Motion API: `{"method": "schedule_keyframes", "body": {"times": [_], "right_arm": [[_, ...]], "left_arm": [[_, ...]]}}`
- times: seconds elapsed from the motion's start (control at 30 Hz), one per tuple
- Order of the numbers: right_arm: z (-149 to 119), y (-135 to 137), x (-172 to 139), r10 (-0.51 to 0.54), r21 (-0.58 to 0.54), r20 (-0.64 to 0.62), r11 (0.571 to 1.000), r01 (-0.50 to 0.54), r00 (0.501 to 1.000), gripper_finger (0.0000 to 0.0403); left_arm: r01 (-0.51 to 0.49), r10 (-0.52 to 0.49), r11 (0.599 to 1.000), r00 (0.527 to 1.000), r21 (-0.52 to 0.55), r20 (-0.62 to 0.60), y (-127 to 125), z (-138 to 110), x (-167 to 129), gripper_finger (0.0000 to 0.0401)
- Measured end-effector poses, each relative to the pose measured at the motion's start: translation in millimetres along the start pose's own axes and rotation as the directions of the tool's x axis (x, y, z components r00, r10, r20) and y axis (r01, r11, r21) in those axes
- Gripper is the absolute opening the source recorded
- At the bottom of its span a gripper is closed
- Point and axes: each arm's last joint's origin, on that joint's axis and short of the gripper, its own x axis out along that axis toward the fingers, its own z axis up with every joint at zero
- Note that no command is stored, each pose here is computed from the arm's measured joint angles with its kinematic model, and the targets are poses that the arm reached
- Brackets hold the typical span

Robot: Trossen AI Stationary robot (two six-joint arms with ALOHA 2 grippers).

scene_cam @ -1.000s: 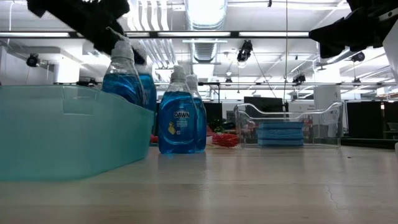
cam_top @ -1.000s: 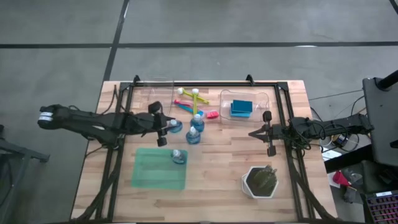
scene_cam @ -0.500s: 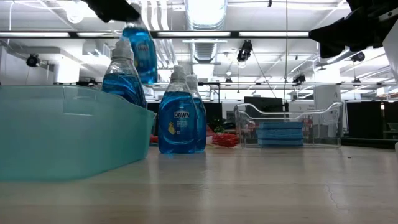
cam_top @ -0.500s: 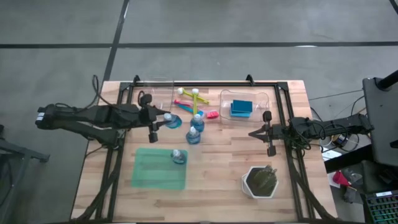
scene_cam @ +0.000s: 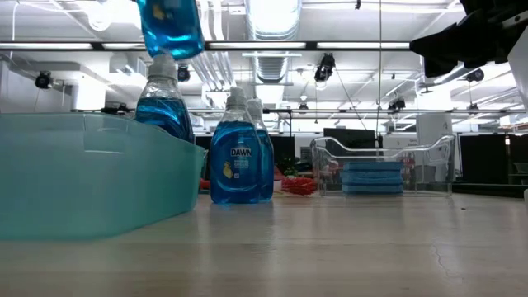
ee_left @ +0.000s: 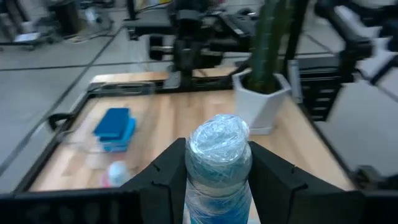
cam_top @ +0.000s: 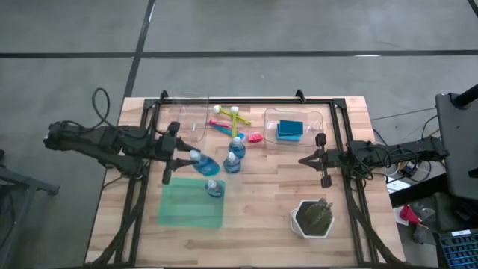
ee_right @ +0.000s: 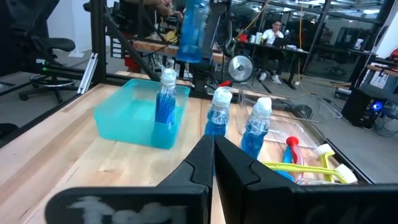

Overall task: Pick & Place Kitchen Sink Supplies
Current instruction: Put the blue dishwashing liquid bottle into the green bin

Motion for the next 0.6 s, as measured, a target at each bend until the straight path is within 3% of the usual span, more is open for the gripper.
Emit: {"method": "schedule_keyframes", "body": {"times": [0.33,0.5,0.6], "right_arm": [[0,0,0,0.000,-0.001,0.000,1.000,0.000,1.000,0.0008],[0,0,0,0.000,-0.001,0.000,1.000,0.000,1.000,0.0008],[0,0,0,0.000,0.001,0.000,1.000,0.000,1.000,0.0008]], "left_arm": [[0.229,-0.228,0.973,0.973,0.010,-0.023,-29,-3,0,0.0133],[0.286,-0.283,0.958,0.953,0.014,-0.109,-46,-16,15,0.0133],[0.272,-0.263,0.962,0.950,0.029,-0.168,-55,-26,28,0.0133]]}}
